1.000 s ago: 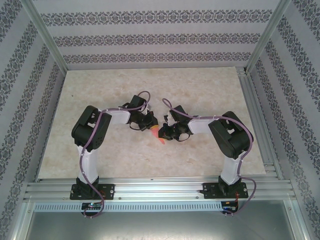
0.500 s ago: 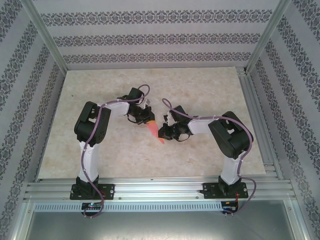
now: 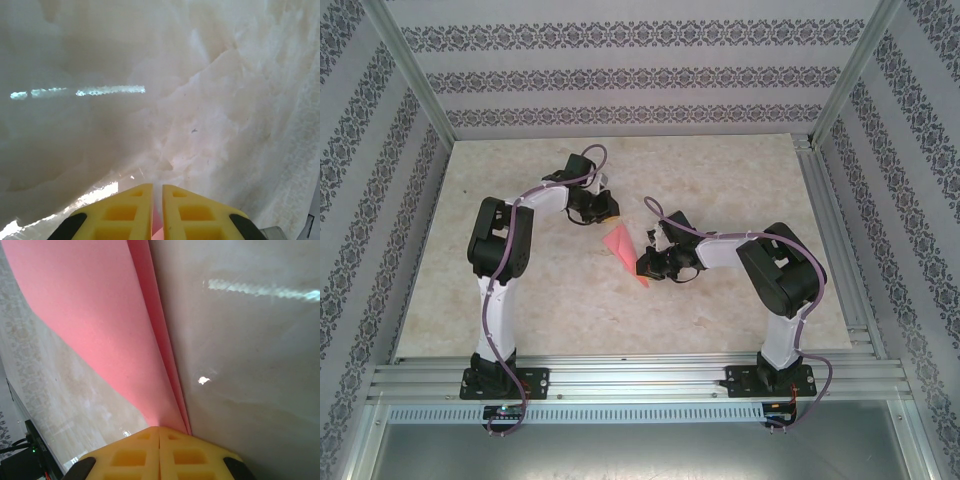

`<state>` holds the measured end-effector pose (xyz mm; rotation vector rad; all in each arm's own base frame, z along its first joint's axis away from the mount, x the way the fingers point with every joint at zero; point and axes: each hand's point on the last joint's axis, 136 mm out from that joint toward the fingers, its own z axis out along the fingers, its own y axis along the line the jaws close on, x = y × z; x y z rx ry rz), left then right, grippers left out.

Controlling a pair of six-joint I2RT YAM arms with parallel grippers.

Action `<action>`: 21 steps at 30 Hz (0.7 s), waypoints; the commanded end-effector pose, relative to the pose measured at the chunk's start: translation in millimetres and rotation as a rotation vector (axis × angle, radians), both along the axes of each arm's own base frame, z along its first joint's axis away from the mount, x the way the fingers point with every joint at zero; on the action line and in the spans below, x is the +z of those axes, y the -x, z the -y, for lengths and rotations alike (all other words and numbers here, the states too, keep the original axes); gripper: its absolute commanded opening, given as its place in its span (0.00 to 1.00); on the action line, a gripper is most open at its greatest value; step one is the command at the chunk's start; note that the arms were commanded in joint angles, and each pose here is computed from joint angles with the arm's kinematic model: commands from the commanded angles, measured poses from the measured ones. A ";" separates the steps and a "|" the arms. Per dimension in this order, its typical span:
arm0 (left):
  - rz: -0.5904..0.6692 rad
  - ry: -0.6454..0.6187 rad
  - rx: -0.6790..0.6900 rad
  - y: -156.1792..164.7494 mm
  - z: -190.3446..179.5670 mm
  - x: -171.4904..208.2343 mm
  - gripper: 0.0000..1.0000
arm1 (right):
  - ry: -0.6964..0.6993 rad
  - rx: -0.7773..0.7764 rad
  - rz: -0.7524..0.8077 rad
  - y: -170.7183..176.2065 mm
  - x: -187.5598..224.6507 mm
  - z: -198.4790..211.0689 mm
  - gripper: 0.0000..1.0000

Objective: Fold a paper plane with a square sheet of paper (pick it up from the middle)
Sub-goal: Fold the wing for the fifth time at the center of the table.

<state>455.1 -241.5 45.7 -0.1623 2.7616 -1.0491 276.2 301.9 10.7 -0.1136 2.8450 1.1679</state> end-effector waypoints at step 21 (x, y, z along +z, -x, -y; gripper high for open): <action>-0.139 0.272 0.014 92.1 64.1 15.1 0.09 | 0.181 0.008 -0.122 34.5 -50.4 23.6 0.09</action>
